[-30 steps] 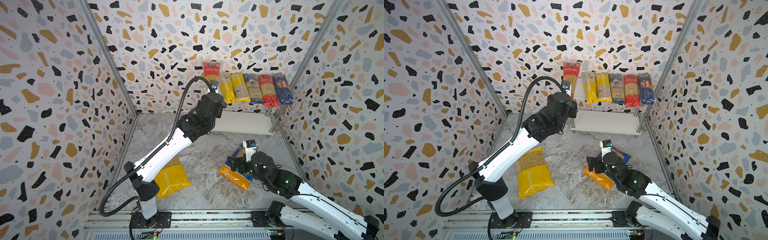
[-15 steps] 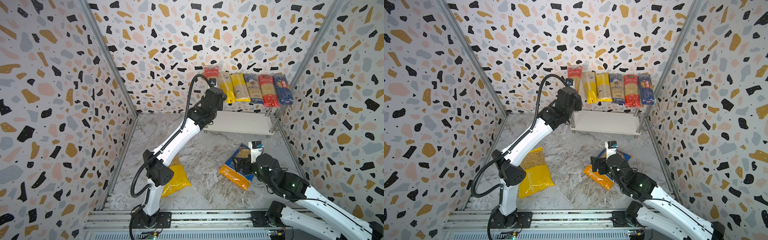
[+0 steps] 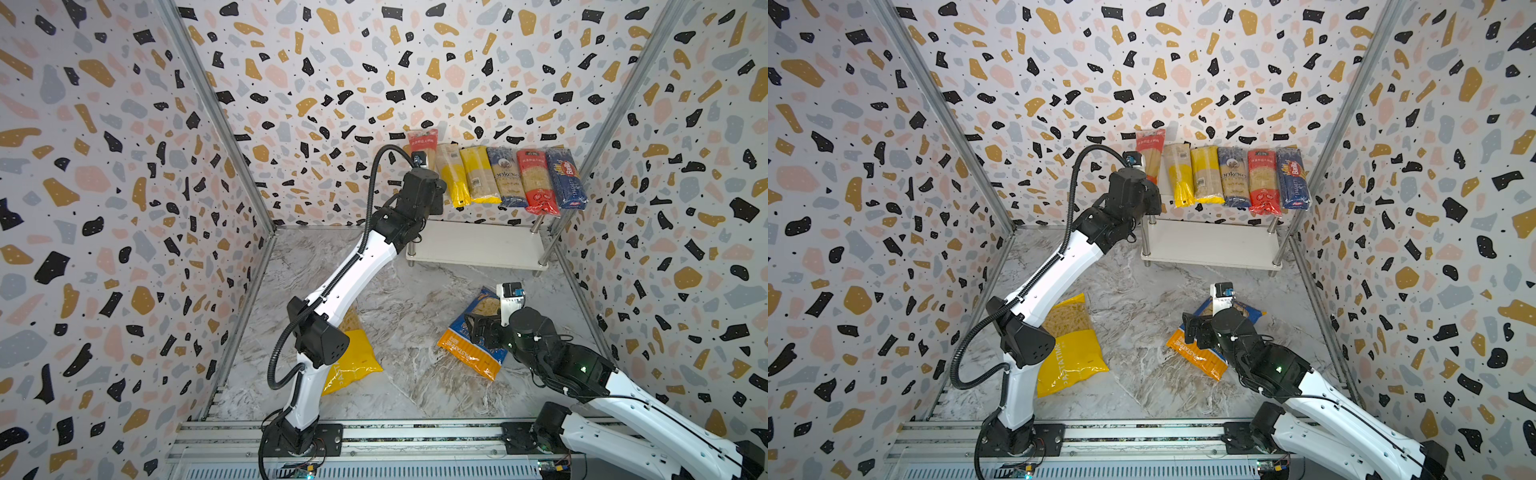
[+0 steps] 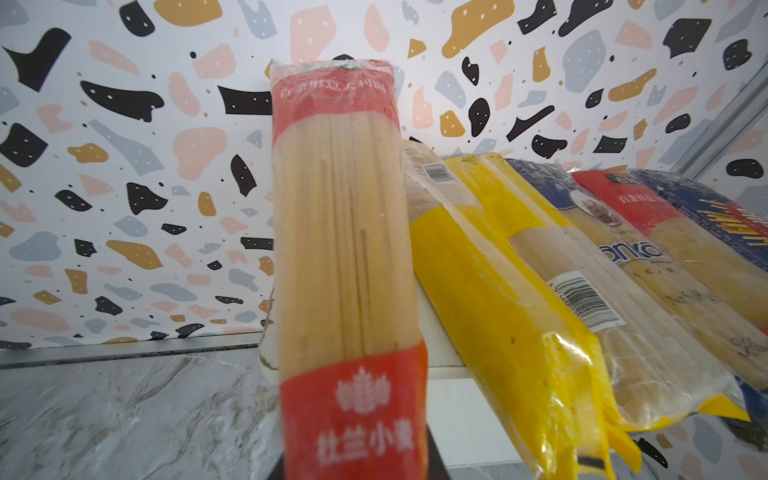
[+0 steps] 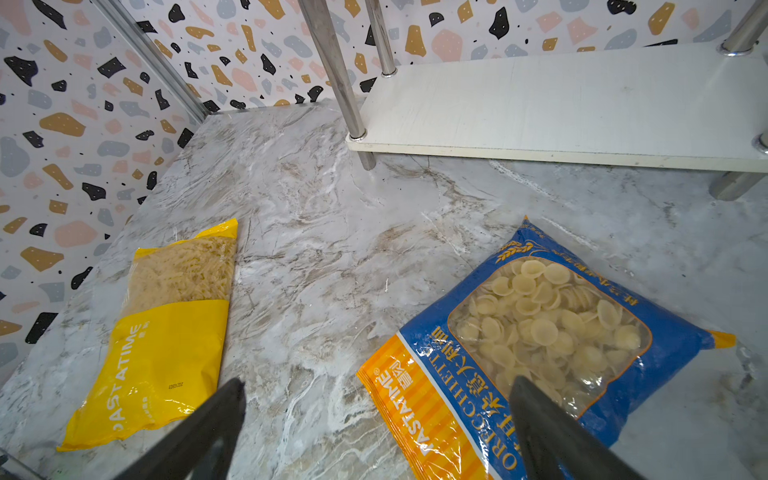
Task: Place and organize the pasta boxes and bags onto the shelf
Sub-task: 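Stand the red-labelled pack beside the yellow-banded packs on the top shelf, then open the left gripper and draw it back down toward the table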
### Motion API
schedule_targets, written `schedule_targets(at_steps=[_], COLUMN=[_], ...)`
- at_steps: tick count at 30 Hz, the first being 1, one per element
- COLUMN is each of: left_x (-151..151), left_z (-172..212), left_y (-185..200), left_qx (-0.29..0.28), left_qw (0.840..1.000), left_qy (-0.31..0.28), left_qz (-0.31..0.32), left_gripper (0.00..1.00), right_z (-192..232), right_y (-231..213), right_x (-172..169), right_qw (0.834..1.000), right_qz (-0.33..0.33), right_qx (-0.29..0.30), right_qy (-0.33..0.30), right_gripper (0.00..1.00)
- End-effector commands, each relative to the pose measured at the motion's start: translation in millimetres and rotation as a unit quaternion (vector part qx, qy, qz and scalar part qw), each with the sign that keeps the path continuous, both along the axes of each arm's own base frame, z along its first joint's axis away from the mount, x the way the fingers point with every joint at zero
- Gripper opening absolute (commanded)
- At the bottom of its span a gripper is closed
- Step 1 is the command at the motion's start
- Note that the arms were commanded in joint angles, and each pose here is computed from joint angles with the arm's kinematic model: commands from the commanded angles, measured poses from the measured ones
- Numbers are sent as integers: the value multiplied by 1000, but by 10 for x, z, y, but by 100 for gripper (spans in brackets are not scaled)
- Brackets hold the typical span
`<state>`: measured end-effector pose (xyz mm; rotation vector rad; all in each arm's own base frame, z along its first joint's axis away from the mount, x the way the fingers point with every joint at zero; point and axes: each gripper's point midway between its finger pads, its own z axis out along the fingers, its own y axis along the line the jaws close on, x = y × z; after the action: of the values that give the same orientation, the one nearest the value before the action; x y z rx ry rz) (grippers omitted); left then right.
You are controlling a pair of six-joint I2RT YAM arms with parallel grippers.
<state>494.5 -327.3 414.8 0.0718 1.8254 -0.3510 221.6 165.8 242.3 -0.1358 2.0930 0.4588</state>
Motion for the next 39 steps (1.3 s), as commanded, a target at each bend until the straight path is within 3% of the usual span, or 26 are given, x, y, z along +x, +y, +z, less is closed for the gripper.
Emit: schedule_targets(at_steps=[1, 10, 12, 15, 17, 30, 32, 35, 39], left_x=[-121, 31, 58, 77, 75, -233, -342, -553, -889], left_z=[1124, 1012, 977, 942, 945, 1010, 964, 782, 464], left_y=[135, -1, -28, -42, -31, 176, 252, 380, 658], left_qx=[-114, -128, -130, -132, -133, -120, -115, -99, -86], left_qw=[983, 982, 982, 982, 982, 985, 986, 989, 991], left_qy=[-141, -137, -135, -131, -131, -118, -111, -105, -100], left_qz=[3, -27, -32, -36, -36, -42, -43, -43, -23], left_gripper=[0, 19, 26, 50, 56, 71, 73, 85, 89], right_z=[50, 28, 29, 20, 14, -19, -47, -110, -285], right_y=[-62, -173, -206, -243, -255, -224, -223, -226, -244], right_x=[17, -22, -34, -50, -55, -60, -65, -69, -47], right_qw=[1000, 999, 999, 999, 999, 999, 999, 999, 998], right_qz=[-18, -37, -42, -47, -49, -42, -43, -45, -61], right_qx=[9, 14, 17, 18, 18, 16, 16, 14, 0], right_qy=[-8, -2, -3, -1, 0, 5, 9, 17, 36], right_gripper=[99, 99, 99, 99, 99, 99, 99, 99, 99])
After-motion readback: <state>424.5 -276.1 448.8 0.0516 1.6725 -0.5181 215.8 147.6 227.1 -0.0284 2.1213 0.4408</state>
